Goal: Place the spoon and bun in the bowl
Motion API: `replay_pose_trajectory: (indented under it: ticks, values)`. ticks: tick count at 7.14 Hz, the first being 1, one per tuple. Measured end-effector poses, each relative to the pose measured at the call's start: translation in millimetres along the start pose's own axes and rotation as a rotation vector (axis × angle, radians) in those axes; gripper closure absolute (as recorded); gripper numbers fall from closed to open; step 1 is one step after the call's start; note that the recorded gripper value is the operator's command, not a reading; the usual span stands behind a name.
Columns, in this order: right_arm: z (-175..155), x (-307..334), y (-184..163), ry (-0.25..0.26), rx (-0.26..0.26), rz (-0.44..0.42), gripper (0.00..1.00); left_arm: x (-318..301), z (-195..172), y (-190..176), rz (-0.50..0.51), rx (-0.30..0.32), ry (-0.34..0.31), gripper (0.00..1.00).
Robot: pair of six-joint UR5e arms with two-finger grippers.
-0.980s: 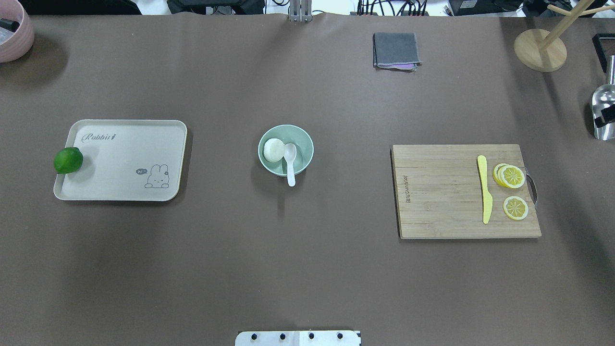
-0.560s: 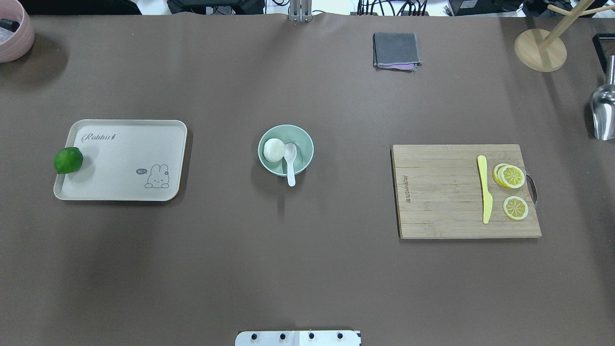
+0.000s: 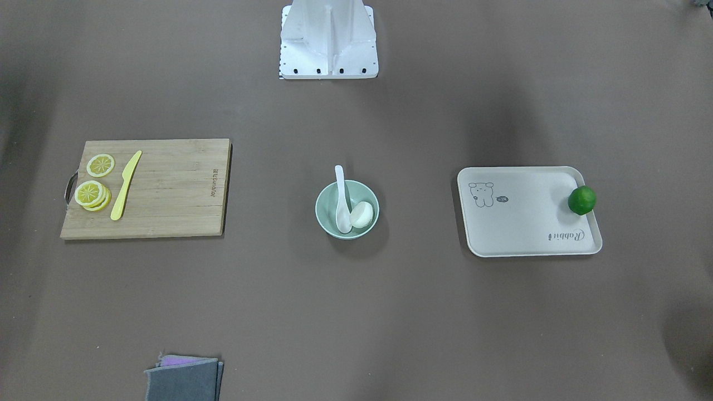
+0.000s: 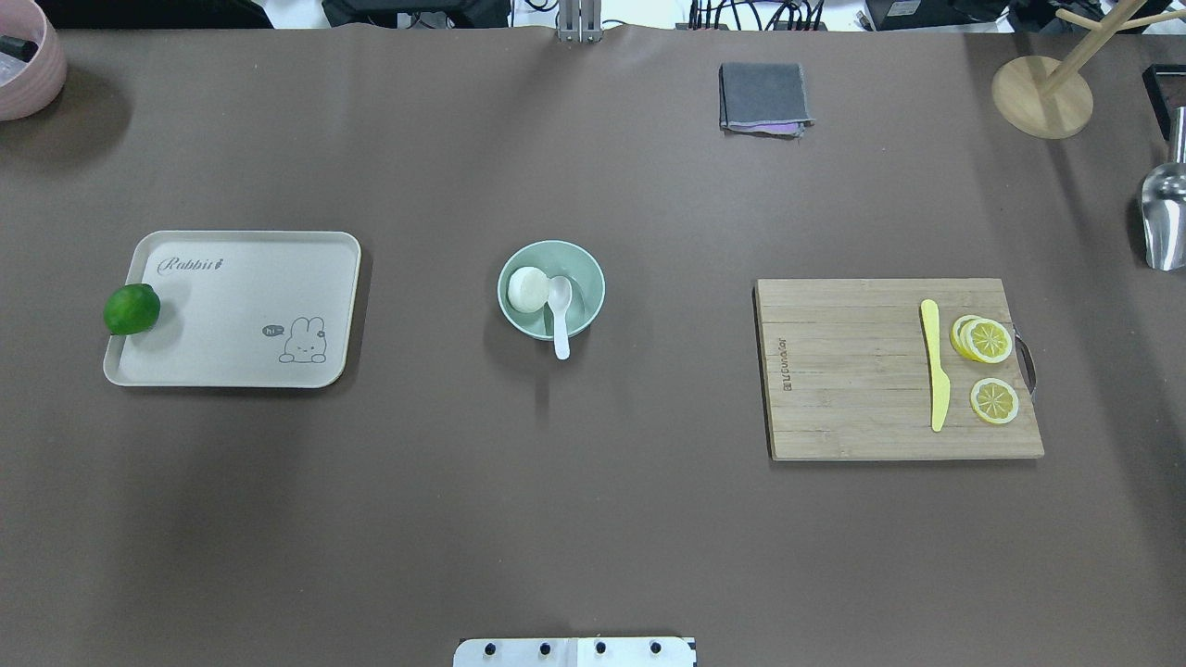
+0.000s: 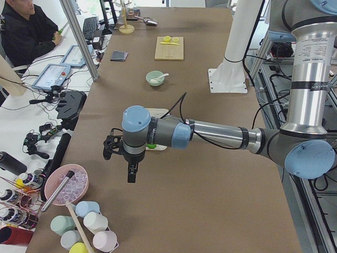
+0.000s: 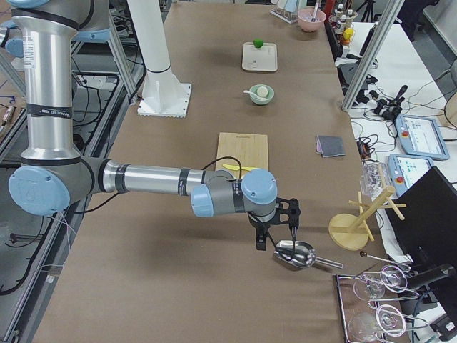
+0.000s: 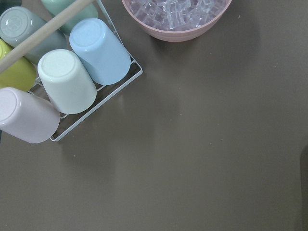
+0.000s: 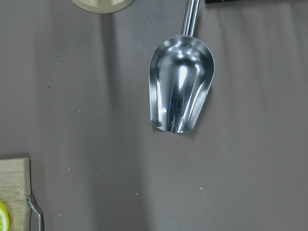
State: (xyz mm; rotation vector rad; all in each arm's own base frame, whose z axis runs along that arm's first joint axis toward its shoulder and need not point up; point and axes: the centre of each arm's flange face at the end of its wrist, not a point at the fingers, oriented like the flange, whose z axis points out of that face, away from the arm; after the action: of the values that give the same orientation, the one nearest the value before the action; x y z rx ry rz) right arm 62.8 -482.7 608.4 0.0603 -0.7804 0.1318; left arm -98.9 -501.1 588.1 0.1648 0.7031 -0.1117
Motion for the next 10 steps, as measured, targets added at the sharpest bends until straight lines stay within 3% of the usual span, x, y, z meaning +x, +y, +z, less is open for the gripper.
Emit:
replay_pose_trajectory:
  ticks: [4,10]
  values:
    - [5.8,4.3,13.0,0.014,-0.033,0.006,0.0,-10.5,12.0,8.5,-0.012,-0.022,-0.003,0.02]
    - [7.9,7.2,20.4,0.008,-0.038,0.008,0.0,-16.8,17.7,18.7,0.006,0.001,0.0,0.02]
